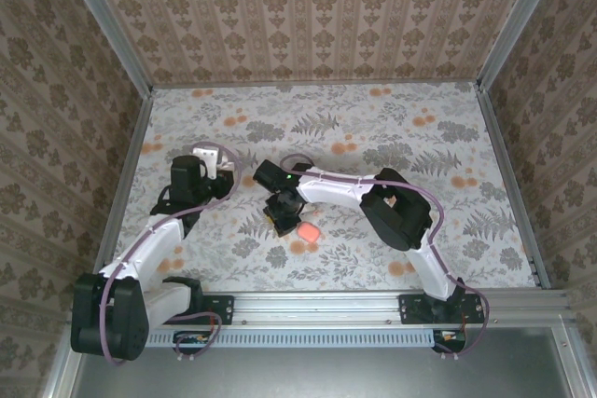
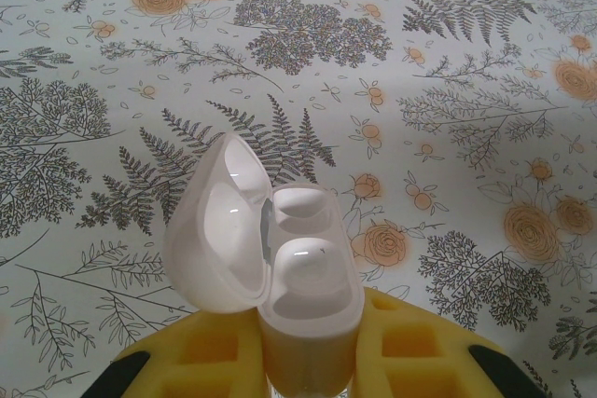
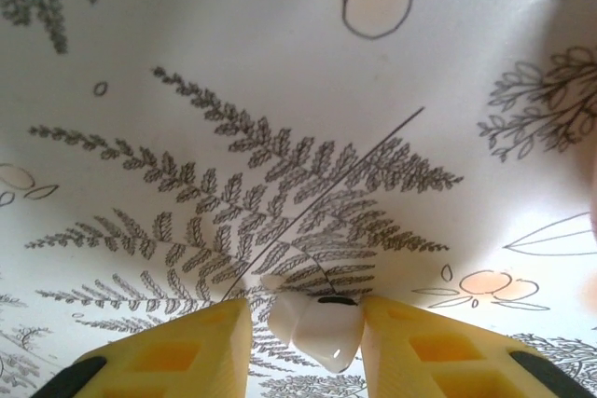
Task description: Insert the wireless bluetooth earbuds into the charging case
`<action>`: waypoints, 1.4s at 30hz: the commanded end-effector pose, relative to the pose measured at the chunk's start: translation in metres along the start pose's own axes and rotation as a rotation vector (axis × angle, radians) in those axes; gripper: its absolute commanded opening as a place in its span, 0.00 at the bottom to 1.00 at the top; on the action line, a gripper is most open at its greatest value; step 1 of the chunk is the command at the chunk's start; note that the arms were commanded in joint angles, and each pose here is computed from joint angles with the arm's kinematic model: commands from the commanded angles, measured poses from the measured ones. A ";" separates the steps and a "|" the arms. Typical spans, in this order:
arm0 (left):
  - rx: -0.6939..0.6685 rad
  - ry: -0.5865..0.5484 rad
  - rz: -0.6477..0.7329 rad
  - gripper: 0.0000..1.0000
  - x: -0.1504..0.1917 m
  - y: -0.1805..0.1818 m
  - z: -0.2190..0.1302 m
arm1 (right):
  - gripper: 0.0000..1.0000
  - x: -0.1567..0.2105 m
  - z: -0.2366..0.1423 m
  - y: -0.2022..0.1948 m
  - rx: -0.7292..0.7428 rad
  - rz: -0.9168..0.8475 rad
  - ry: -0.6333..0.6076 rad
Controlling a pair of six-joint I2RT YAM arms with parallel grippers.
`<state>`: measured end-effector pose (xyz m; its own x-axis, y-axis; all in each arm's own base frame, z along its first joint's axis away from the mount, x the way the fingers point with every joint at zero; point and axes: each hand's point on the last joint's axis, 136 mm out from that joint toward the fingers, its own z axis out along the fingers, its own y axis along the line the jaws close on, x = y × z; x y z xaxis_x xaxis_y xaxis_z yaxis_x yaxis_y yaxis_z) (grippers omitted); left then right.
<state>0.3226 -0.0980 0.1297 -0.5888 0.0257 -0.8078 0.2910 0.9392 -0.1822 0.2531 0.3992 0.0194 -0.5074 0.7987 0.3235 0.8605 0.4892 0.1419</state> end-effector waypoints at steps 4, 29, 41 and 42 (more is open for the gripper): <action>0.012 -0.023 0.010 0.13 -0.013 -0.002 -0.004 | 0.30 -0.008 0.003 -0.011 0.063 0.012 -0.025; 0.155 -0.053 -0.013 0.11 -0.023 -0.026 -0.002 | 0.25 -0.016 -0.072 0.042 -0.320 -0.364 -0.189; 0.471 -0.091 0.110 0.10 -0.010 -0.094 0.014 | 0.24 -0.046 -0.147 0.054 -0.680 -0.792 -0.450; 0.486 -0.088 0.120 0.09 -0.008 -0.098 0.015 | 0.23 -0.050 -0.151 0.053 -0.702 -0.809 -0.468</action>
<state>0.3149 -0.1757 0.1337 -0.5437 0.0684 -0.8365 0.5816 0.7493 -0.3167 0.3121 0.3389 0.1217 -0.8181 0.5104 -0.2652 0.2332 0.7158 0.6582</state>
